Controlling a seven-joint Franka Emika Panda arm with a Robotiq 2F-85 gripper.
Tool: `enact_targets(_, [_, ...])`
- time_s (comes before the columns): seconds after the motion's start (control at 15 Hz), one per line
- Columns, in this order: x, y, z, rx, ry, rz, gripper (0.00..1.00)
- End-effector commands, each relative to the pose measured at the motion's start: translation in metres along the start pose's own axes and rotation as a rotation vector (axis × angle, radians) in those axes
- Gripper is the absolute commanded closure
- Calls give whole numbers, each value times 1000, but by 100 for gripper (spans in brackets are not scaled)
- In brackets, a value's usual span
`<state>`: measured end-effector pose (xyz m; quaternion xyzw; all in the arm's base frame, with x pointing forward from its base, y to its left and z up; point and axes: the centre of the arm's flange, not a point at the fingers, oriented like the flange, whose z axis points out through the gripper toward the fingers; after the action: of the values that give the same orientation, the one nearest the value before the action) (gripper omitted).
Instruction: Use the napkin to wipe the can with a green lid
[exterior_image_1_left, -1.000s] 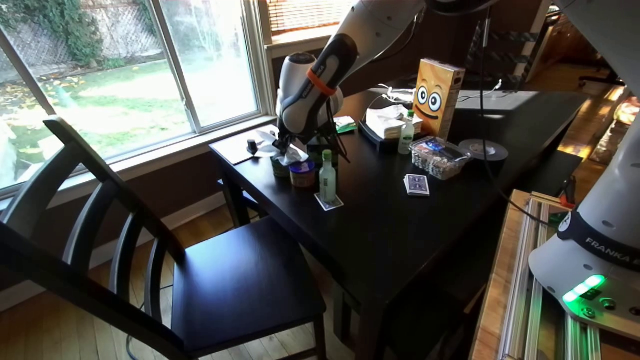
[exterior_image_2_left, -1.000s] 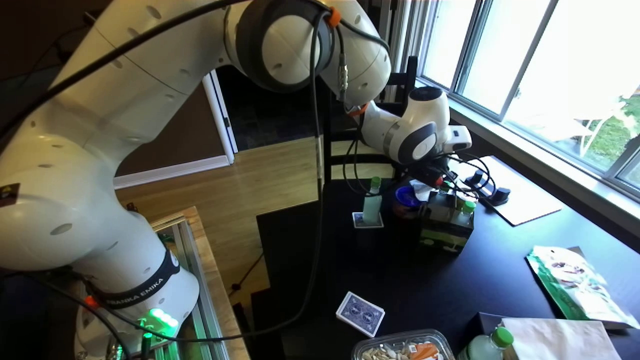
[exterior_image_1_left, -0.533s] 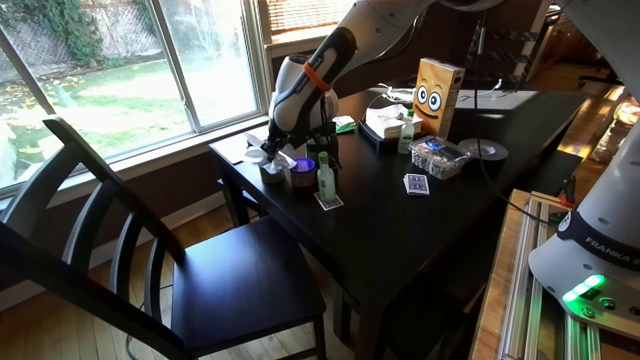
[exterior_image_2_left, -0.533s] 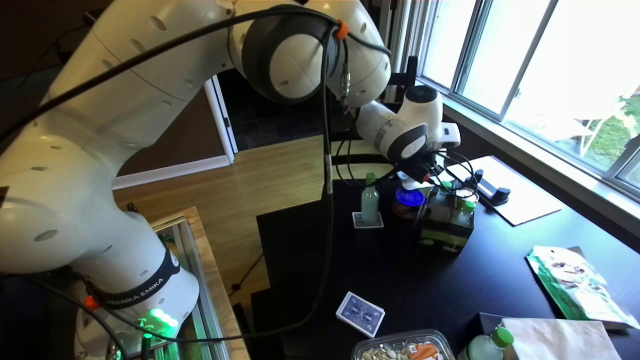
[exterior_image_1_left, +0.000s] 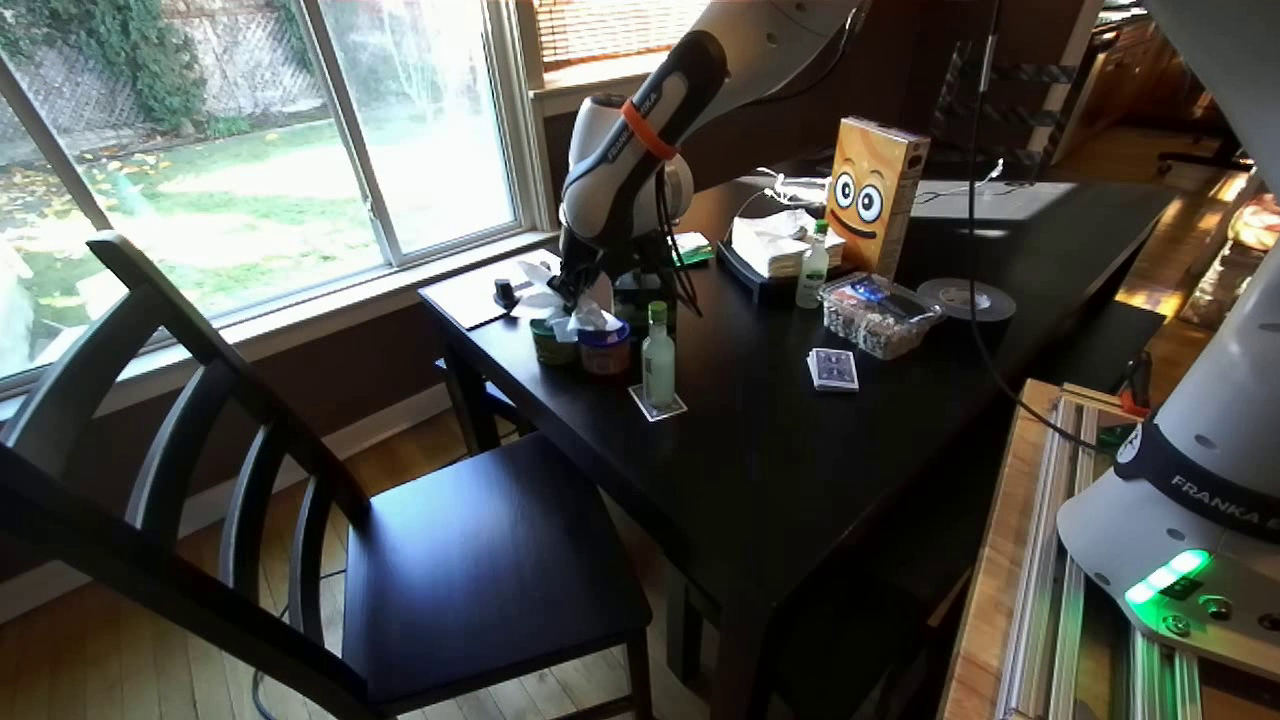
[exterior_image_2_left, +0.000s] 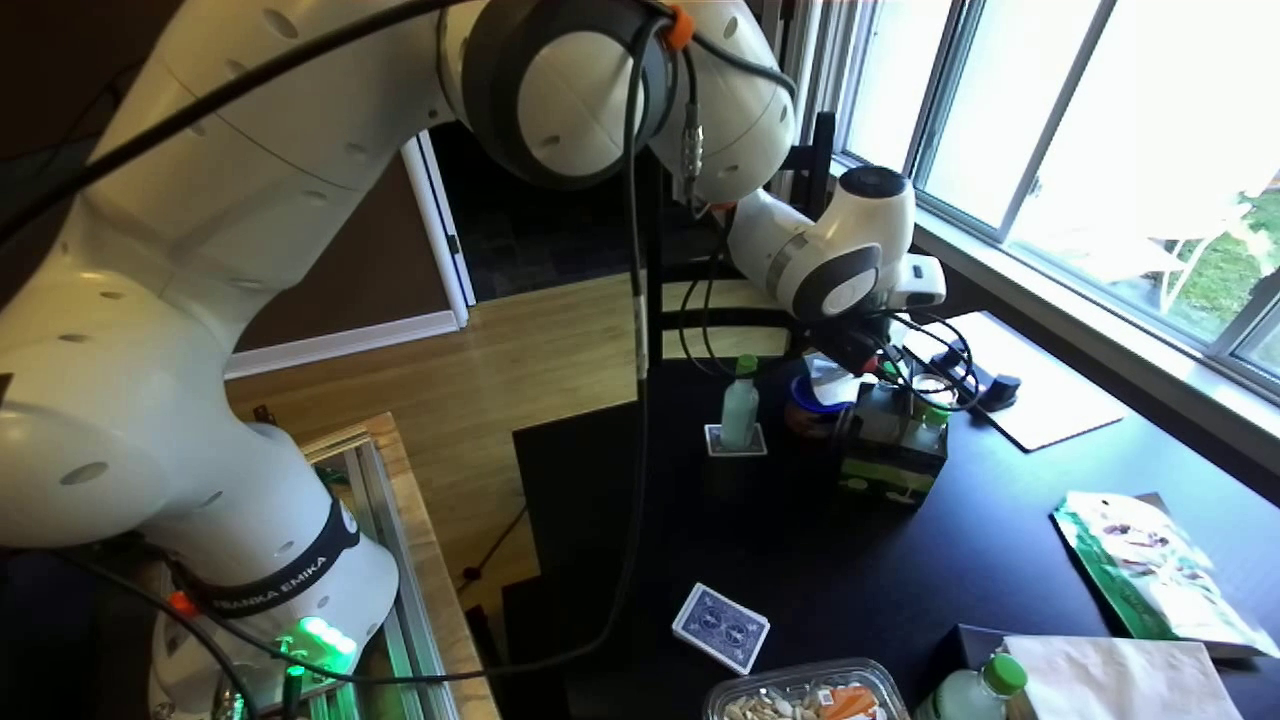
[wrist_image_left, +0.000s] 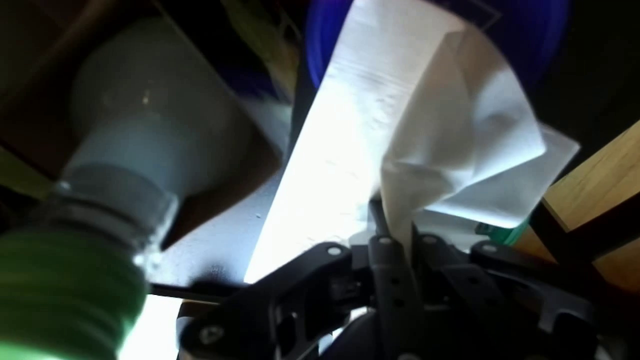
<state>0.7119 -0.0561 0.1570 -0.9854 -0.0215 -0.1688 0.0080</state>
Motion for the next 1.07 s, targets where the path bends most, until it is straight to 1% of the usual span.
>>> enact_targets(0.0, [-10,4,-43,14,-19,-6,99])
enact_targets(0.2, [-13,1,-92,10,-5,-27,99])
enact_targets(0.33, [-27,-3,-127,-15,-29,-46,99])
enact_targets(0.47, [-44,-7,-155,32,-41,-46,99])
enact_targets(0.6, [-70,-10,-177,54,-76,-42,99])
enact_targets(0.8, [-113,-10,-201,77,-108,1,99])
enact_targets(1.0, [-164,10,-205,15,-154,89,99])
